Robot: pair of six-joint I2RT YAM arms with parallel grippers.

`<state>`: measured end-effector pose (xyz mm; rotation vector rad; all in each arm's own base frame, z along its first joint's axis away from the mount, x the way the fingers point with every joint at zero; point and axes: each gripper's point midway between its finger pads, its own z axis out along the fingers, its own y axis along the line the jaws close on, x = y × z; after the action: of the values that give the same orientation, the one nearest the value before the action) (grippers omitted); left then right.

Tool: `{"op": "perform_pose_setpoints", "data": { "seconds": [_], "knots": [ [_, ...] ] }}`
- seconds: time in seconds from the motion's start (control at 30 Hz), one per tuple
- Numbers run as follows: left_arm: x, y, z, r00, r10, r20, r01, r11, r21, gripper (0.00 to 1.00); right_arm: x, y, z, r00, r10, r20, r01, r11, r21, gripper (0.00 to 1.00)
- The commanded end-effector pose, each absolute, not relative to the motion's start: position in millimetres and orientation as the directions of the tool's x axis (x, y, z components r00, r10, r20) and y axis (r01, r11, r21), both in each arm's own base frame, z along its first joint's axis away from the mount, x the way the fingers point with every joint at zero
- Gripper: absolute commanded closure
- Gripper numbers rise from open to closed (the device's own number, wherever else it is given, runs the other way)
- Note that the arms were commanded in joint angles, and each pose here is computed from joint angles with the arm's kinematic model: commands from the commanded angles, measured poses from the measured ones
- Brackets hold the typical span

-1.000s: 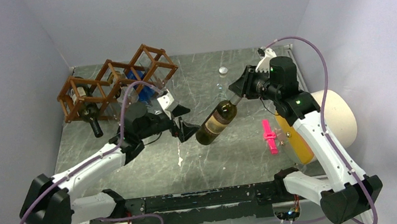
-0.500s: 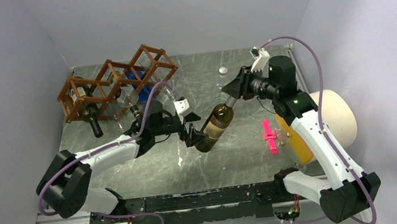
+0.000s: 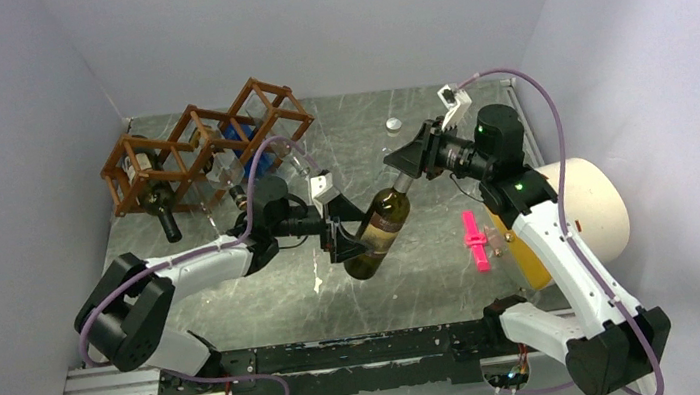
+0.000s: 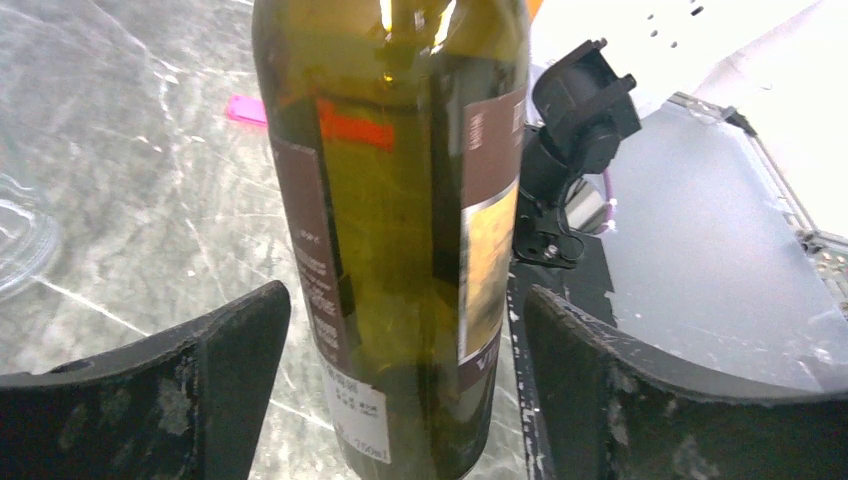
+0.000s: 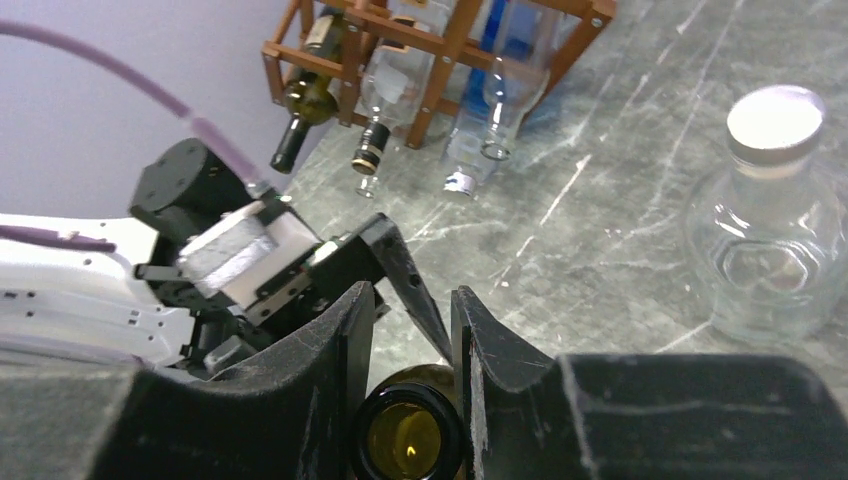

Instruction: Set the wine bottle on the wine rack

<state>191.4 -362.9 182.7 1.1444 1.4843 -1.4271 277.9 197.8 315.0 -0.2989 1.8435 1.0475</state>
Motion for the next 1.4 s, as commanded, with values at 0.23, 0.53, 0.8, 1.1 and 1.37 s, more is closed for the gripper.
{"op": "perform_pose_setpoints", "data": {
  "seconds": [0.23, 0.53, 0.8, 1.1, 1.37],
  "knots": [
    [187, -380, 201, -0.337, 0.071, -0.939, 0.933, -0.112, -0.343, 0.02, 248, 209, 358, -0.434, 0.300, -0.850, -0.721, 0.450, 0.527, 1.00],
    [170, -385, 216, -0.474, -0.004, -0.881, 0.868, -0.173, -0.466, 0.01, 233, 215, 374, -0.406, 0.333, -0.851, -0.781, 0.358, 0.512, 1.00],
    [168, -388, 215, -0.479, -0.021, -0.877, 0.867, -0.169, -0.470, 0.03, 220, 220, 389, -0.362, 0.326, -0.874, -0.847, 0.278, 0.454, 1.00],
    [171, -401, 225, -0.382, -0.042, -0.923, 0.921, -0.096, -0.377, 0.18, 207, 225, 401, -0.332, 0.326, -0.885, -0.896, 0.183, 0.403, 1.00],
    [182, -402, 249, -0.260, -0.126, -0.957, 0.965, -0.046, -0.257, 0.93, 210, 225, 398, -0.338, 0.311, -0.888, -0.889, 0.202, 0.410, 1.00]
  ]
}}
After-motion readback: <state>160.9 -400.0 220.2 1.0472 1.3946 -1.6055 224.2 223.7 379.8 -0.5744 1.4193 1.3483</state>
